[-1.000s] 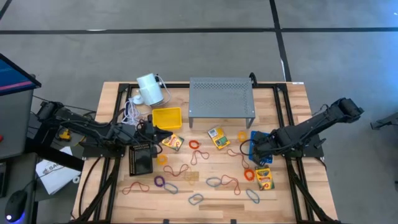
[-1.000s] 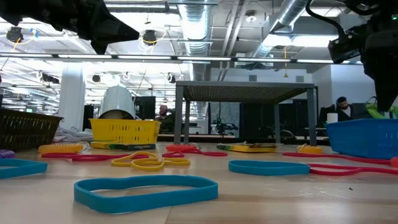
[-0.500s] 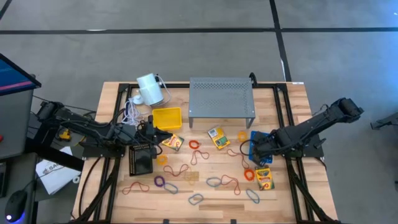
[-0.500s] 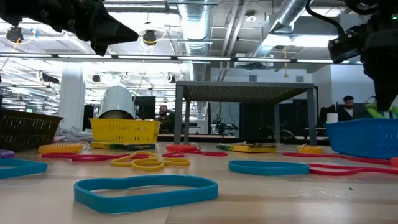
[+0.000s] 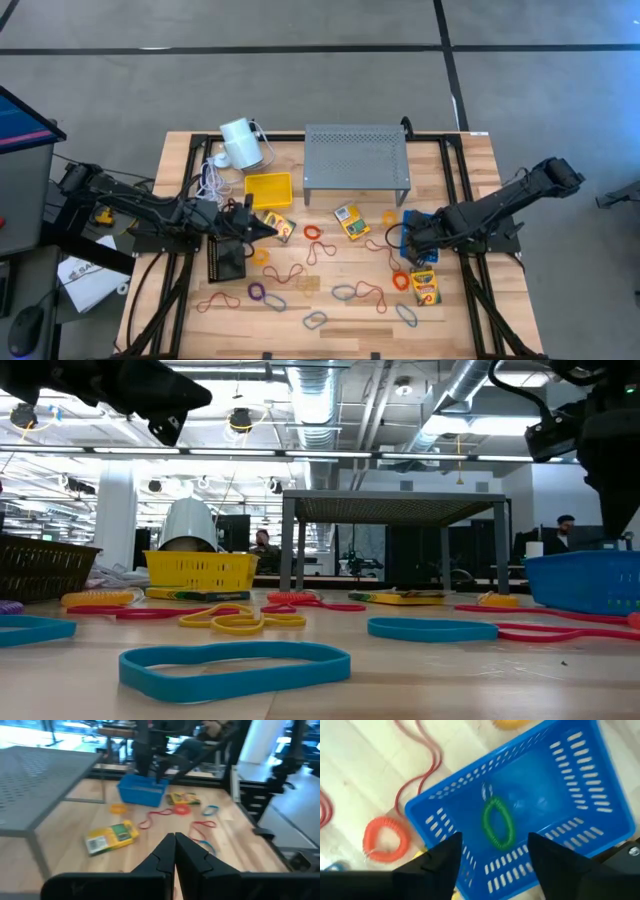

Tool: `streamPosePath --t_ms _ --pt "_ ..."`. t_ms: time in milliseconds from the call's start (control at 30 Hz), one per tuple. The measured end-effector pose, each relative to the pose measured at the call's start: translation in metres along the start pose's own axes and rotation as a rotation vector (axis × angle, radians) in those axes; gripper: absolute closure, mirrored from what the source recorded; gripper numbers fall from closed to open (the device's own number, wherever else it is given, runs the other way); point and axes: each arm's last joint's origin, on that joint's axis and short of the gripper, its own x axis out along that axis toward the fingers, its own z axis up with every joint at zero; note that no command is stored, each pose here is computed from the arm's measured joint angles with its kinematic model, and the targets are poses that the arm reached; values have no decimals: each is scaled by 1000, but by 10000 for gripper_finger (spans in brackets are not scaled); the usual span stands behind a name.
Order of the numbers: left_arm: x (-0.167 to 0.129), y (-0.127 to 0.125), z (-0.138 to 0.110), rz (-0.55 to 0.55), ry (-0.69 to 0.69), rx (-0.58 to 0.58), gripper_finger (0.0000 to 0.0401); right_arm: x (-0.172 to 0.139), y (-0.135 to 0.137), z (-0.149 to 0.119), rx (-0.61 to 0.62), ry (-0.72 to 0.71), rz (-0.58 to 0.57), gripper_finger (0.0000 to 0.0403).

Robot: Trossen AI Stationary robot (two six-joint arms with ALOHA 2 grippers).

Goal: Pick & Place Office Desk Supplies
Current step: Put the red rubber band into the black bin

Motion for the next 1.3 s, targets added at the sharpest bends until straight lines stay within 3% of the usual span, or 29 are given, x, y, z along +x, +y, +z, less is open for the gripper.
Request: streamPosePath --t_ms 267,467,700,967,1300 --pt "4 -13 3 -107 70 53 330 0 -1 3 -14 -24 -14 190" --pt "32 -35 14 -114 315 143 292 0 -1 5 -13 -80 -26 214" --pt "70 -56 16 -111 569 247 286 0 4 8 -31 -128 9 234" --pt "97 -63 -8 -66 685 186 284 -1 8 9 -71 -154 42 247" --pt "115 -62 -49 5 838 203 284 -1 12 11 -101 -178 77 255"
